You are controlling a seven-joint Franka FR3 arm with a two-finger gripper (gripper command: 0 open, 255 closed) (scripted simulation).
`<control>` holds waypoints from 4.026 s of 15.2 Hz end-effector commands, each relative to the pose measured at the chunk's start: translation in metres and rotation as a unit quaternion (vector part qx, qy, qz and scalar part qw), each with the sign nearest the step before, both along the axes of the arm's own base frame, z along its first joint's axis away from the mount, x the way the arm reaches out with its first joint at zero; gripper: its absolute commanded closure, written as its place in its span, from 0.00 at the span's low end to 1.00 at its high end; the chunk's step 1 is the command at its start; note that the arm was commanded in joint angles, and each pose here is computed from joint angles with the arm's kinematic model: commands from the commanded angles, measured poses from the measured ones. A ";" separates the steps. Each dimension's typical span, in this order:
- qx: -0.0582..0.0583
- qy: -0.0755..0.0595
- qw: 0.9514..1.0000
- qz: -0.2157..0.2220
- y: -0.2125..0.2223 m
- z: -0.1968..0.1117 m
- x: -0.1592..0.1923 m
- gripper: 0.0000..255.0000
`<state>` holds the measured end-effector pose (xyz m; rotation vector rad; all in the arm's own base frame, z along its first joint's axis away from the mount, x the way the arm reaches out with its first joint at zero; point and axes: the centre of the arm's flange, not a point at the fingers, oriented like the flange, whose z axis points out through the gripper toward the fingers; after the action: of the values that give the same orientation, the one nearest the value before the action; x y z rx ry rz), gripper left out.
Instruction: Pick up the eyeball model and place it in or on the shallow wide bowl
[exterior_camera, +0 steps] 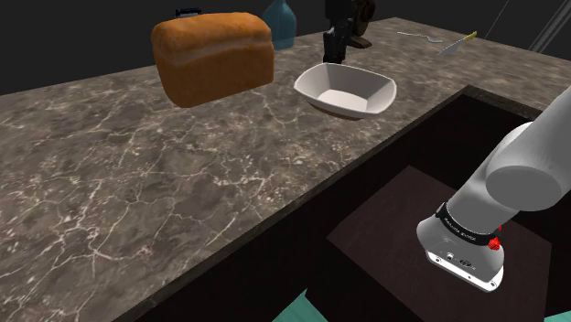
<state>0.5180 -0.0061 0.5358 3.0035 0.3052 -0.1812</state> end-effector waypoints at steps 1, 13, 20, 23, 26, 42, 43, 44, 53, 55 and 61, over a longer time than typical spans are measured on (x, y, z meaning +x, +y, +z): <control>0.000 0.000 1.000 0.000 0.000 0.000 0.000 1.00; 0.000 0.000 1.000 0.000 0.000 0.057 0.000 1.00; 0.000 0.000 1.000 0.000 0.000 0.094 0.000 1.00; 0.000 0.000 1.000 0.000 0.000 0.110 0.000 1.00; 0.000 0.000 1.000 0.000 0.000 0.122 0.000 1.00; 0.000 0.000 1.000 0.000 0.160 0.124 -0.142 1.00; 0.000 0.000 1.000 0.000 0.160 0.119 -0.142 1.00; 0.000 0.000 1.000 0.000 0.160 0.113 -0.142 1.00; 0.000 0.000 1.000 0.000 0.160 0.066 -0.142 1.00; 0.000 0.000 1.000 0.000 0.160 0.055 -0.142 1.00; 0.000 0.000 1.000 0.000 0.160 0.052 -0.142 1.00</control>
<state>0.3759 0.1543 0.5878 3.0035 0.3057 -0.1824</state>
